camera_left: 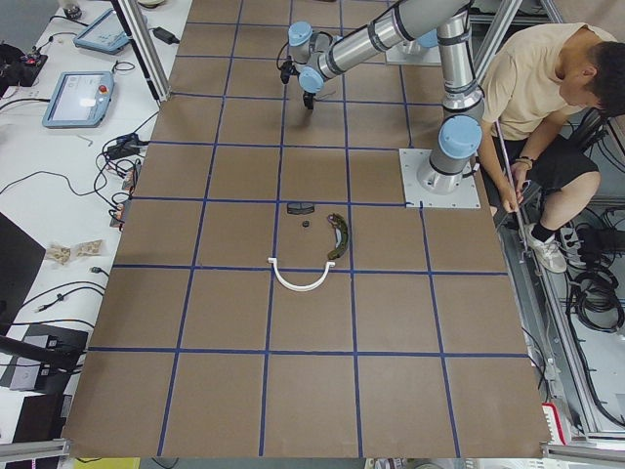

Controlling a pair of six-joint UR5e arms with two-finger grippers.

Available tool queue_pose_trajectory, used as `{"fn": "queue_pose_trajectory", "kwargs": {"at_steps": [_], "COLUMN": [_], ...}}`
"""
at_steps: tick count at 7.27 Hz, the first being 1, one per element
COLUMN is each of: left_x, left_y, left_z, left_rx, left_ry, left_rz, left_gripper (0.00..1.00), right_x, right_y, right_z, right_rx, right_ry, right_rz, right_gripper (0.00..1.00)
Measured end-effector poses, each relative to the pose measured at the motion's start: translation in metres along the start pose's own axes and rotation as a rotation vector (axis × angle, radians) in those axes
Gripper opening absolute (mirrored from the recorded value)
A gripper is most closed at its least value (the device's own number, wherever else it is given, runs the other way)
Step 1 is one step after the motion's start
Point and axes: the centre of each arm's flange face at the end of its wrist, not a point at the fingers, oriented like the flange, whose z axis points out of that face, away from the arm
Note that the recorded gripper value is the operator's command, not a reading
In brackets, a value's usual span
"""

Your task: Place bearing gear from tray to pile

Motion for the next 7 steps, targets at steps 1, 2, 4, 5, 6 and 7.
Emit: {"fn": "queue_pose_trajectory", "kwargs": {"at_steps": [1,2,4,5,6,7], "left_x": [0.0,0.0,-0.003,-0.012,-0.036,-0.075], "left_y": [0.0,-0.001,-0.005,-0.014,-0.033,-0.055], "left_z": [0.0,0.001,-0.011,-0.028,-0.055,-0.091], "left_rx": [0.001,-0.001,0.02,0.04,0.045,0.021], "left_ry": [-0.001,-0.002,-0.006,-0.014,-0.022,-0.031], "left_rz": [0.001,0.001,0.0,-0.005,-0.013,-0.017], "left_gripper": [0.0,0.0,0.0,0.0,0.0,0.0], "right_x": [0.0,0.0,0.0,0.0,0.0,0.0], "right_y": [-0.001,-0.001,0.0,0.0,0.001,0.0], "right_z": [0.001,0.002,0.0,-0.001,-0.002,-0.001], "right_rx": [-0.001,-0.002,0.001,0.003,0.004,0.004], "right_ry": [0.0,0.0,0.003,0.006,0.006,0.004], "right_rz": [-0.002,-0.004,-0.006,-0.007,-0.007,-0.006], "right_gripper": [1.0,1.0,1.0,1.0,1.0,1.0]}}
